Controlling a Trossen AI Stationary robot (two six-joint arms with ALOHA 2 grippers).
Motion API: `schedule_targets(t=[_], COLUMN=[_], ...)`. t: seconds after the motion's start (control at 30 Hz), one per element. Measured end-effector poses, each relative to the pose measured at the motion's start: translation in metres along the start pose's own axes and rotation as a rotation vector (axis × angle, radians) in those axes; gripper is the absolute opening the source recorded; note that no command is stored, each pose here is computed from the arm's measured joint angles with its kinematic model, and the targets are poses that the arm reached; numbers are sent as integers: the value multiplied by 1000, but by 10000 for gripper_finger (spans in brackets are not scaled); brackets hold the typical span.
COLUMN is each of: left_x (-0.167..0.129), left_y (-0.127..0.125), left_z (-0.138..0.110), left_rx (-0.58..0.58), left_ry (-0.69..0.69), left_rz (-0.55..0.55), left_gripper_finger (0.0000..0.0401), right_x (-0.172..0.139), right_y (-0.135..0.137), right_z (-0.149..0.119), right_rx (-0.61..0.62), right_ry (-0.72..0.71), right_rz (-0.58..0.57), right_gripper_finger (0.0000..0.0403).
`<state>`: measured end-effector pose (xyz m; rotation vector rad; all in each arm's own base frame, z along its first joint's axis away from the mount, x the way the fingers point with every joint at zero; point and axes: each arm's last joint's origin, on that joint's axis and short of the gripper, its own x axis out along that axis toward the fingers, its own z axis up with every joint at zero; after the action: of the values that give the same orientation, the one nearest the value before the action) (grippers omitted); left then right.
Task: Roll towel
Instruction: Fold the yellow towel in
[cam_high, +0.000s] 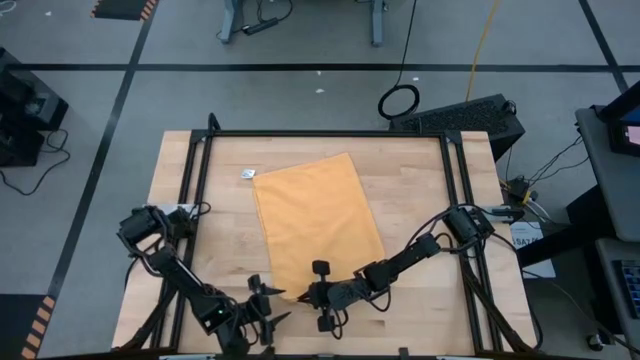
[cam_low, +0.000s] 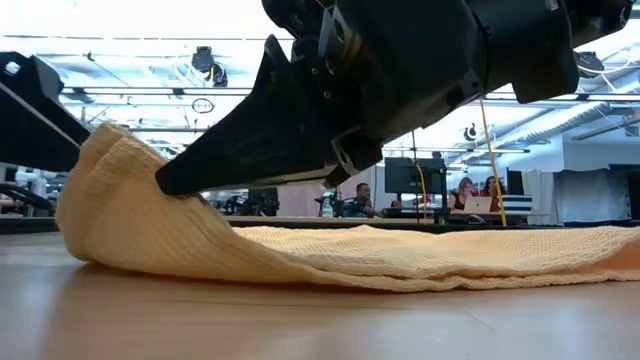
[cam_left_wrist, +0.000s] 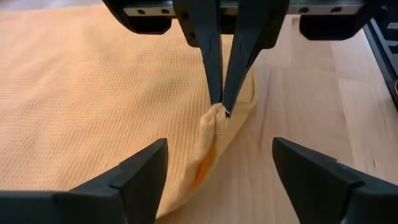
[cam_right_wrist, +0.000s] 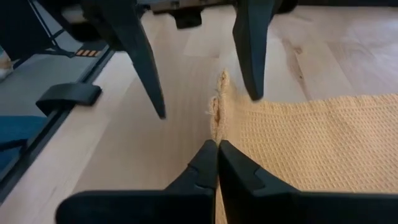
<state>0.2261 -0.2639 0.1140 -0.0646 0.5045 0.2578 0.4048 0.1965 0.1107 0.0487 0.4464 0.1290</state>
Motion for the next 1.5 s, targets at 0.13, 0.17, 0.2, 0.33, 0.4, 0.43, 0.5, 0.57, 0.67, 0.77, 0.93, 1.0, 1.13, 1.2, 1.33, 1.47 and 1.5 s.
schedule_targets(t=[0.13,0.17,0.2,0.33,0.4,0.43,0.5,0.57,0.67,0.77,0.93,1.0,1.13,1.2,1.33,1.47,1.5], left_x=[5,6,7,10,11,11,11,11,11,12,14,15,13,9,3,-5,-7], left_y=[2,2,3,4,4,4,4,3,3,4,5,5,4,2,-1,-4,-4], left_z=[3,4,4,6,7,8,9,8,8,8,10,10,9,7,2,-3,-5], left_rx=[-17,-19,-20,-19,-3,-2,2,14,15,29,46,47,110,137,173,208,217], left_ry=[2,5,8,10,9,8,7,16,19,20,20,20,23,25,31,40,43], left_rz=[6,7,7,12,14,13,12,5,3,4,11,13,3,-8,-31,-45,-46], left_gripper_finger=[261,255,248,216,195,183,159,134,93,54,31,30,14,8,7,6,6], right_x=[0,0,0,0,0,0,0,0,0,0,0,0,0,0,-5,-19,-25], right_y=[0,0,0,0,0,0,0,0,0,0,-1,-1,-1,-1,-1,-1,0], right_z=[1,1,1,1,1,1,1,1,2,3,4,4,4,4,8,14,16], right_rx=[3,4,4,4,5,5,5,6,9,12,15,15,15,14,-4,-61,-80], right_ry=[-11,-12,-14,-14,-14,-14,-13,-13,-14,-24,-32,-32,-32,-32,-1,119,151], right_rz=[3,3,4,5,6,5,5,6,5,7,9,11,11,11,4,-14,-16], right_gripper_finger=[0,0,0,0,0,0,0,0,0,0,0,0,0,5,33,77,89])
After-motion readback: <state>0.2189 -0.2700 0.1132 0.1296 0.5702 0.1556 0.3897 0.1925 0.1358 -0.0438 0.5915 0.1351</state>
